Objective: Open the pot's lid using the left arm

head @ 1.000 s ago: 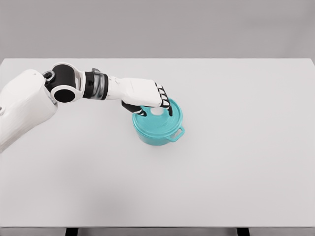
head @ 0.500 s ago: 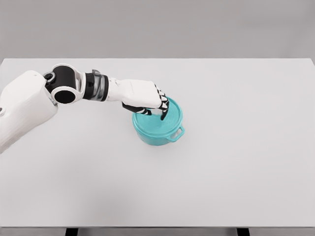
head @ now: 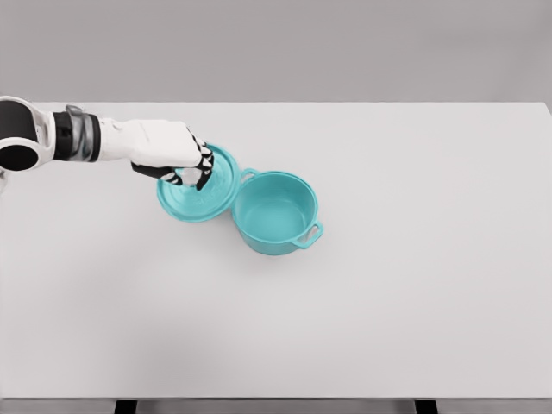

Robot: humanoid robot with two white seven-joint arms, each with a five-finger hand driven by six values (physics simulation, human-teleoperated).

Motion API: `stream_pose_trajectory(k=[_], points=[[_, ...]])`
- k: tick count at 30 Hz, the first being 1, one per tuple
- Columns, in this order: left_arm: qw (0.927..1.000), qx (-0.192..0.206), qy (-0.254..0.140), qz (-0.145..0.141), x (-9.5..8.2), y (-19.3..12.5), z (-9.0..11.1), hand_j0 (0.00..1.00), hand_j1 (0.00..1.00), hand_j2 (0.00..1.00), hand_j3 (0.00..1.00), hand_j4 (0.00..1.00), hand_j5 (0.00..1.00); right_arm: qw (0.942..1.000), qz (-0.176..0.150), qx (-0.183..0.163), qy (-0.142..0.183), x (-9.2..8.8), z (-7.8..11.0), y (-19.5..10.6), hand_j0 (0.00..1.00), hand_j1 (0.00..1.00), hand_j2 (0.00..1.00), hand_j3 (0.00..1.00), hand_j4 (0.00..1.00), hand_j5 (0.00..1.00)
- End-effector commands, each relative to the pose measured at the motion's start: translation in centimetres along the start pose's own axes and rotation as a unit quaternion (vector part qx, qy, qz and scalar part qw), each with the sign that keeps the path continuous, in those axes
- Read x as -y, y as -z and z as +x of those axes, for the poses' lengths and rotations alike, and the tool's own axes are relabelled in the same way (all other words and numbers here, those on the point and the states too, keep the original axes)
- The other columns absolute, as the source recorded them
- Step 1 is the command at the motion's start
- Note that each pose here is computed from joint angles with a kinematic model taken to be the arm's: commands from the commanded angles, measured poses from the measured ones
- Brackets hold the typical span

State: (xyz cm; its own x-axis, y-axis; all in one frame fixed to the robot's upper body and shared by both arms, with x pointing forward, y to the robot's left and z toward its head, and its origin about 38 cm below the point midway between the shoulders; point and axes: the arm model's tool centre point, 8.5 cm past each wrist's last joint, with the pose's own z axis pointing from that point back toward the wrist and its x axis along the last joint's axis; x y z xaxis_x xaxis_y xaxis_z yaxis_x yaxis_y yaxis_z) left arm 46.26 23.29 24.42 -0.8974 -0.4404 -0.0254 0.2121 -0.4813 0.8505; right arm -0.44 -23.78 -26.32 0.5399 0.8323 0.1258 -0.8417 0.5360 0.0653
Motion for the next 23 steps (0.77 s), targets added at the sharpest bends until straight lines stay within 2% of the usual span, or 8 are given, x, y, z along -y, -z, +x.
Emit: stream_pose_trajectory(k=[1, 7, 10, 11, 16, 17, 20, 23], points=[[0.9995, -0.029, -0.007, -0.015, 1.2, -2.5, -1.2, 0.41, 0.41, 0.41, 0.41, 0.41, 0.41, 1.0, 0.0, 0.0, 0.0, 0.0, 0.0, 0.0, 1.0, 1.0, 1.0, 1.0, 1.0, 1.0], [0.9989, -0.035, -0.017, -0.025, 2.3, -2.9, -1.5, 0.47, 0.47, 0.47, 0.47, 0.47, 0.47, 1.0, 0.0, 0.0, 0.0, 0.0, 0.0, 0.0, 1.0, 1.0, 1.0, 1.0, 1.0, 1.0], [0.999, -0.033, -0.019, -0.024, 2.4, -2.8, -1.4, 0.94, 0.94, 0.94, 0.94, 0.94, 0.94, 1.0, 0.0, 0.001, 0.0, 0.0, 0.0, 0.0, 1.0, 1.0, 1.0, 1.0, 1.0, 1.0], [0.999, -0.033, -0.019, -0.024, 2.4, -2.8, -1.4, 1.0, 1.0, 1.0, 1.0, 1.0, 1.0, 1.0, 0.0, 0.001, 0.0, 0.0, 0.0, 0.0, 1.0, 1.0, 1.0, 1.0, 1.0, 1.0], [0.9978, -0.043, -0.04, -0.03, 3.7, -3.0, -2.2, 1.0, 1.0, 1.0, 1.0, 1.0, 1.0, 1.0, 0.0, 0.0, 0.0, 0.0, 0.0, 0.0, 1.0, 1.0, 1.0, 1.0, 1.0, 1.0], [0.9949, -0.066, -0.063, -0.041, 5.1, -3.8, -3.7, 1.0, 1.0, 1.0, 1.0, 1.0, 1.0, 1.0, 0.0, 0.001, 0.0, 0.0, 0.0, 0.0, 1.0, 1.0, 1.0, 1.0, 1.0, 1.0], [0.9635, -0.181, -0.192, -0.044, 11.1, -9.5, -10.1, 1.0, 1.0, 1.0, 1.0, 1.0, 1.0, 1.0, 0.0, 0.0, 0.0, 0.0, 0.0, 0.0, 1.0, 1.0, 1.0, 1.0, 1.0, 1.0], [0.9531, -0.208, -0.215, -0.044, 12.5, -11.1, -11.1, 1.0, 1.0, 1.0, 1.0, 1.0, 1.0, 1.0, 0.0, 0.0, 0.0, 0.0, 0.0, 0.0, 1.0, 1.0, 1.0, 1.0, 1.0, 1.0]])
